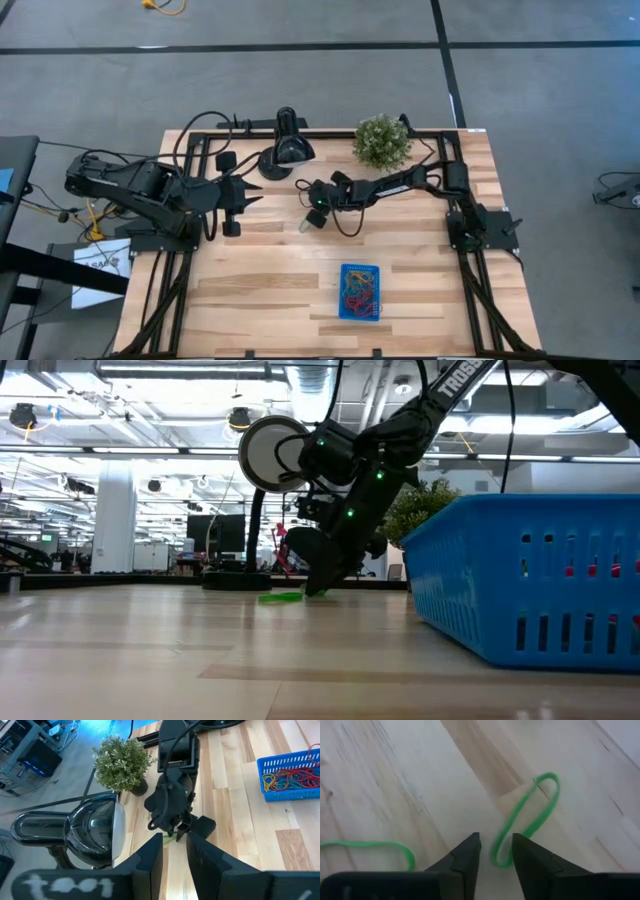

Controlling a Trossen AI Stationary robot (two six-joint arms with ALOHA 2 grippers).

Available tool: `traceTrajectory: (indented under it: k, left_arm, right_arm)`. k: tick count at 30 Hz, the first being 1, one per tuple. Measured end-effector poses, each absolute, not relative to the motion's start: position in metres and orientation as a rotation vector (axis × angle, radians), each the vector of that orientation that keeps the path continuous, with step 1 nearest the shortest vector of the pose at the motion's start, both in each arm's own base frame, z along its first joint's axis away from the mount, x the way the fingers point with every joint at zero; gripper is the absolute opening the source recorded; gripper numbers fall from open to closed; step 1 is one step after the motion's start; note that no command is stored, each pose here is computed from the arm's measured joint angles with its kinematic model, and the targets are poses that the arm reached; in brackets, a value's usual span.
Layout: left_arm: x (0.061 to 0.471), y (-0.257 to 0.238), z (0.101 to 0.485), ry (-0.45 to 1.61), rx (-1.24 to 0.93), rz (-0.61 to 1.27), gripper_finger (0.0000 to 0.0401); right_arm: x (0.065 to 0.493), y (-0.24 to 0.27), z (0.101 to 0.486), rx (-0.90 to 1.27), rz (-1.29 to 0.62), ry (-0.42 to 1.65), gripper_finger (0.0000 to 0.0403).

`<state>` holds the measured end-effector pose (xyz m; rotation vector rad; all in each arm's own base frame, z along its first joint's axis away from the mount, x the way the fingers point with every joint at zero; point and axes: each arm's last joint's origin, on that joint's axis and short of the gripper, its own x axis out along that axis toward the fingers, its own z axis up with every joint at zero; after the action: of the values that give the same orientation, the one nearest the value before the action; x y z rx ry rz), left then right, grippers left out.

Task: Pick and place items into bin
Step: Put the green rubber band into the blue bin

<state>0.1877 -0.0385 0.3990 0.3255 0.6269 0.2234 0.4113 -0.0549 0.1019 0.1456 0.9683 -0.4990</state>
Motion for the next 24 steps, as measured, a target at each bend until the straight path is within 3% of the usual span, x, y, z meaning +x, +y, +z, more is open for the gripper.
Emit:
traceTrajectory:
  k: [10, 19, 24]
  left_arm:
    - [0.187, -0.038, 0.399, 0.632, 0.328, 0.223, 0.0077]
    - [0.187, -0.038, 0.399, 0.632, 0.328, 0.223, 0.0077]
    - [0.187, -0.038, 0.398, 0.634, 0.329, 0.222, 0.0077]
  right_arm:
    - [0.413, -0.061, 0.104, 0.184, -0.514, 0.926, 0.0010]
    - [0.412, -0.032, 0.112, 0.057, -0.576, 0.907, 0.0001]
    - [0.408, -0.004, 0.150, 0.010, -0.565, 0.832, 0.0001]
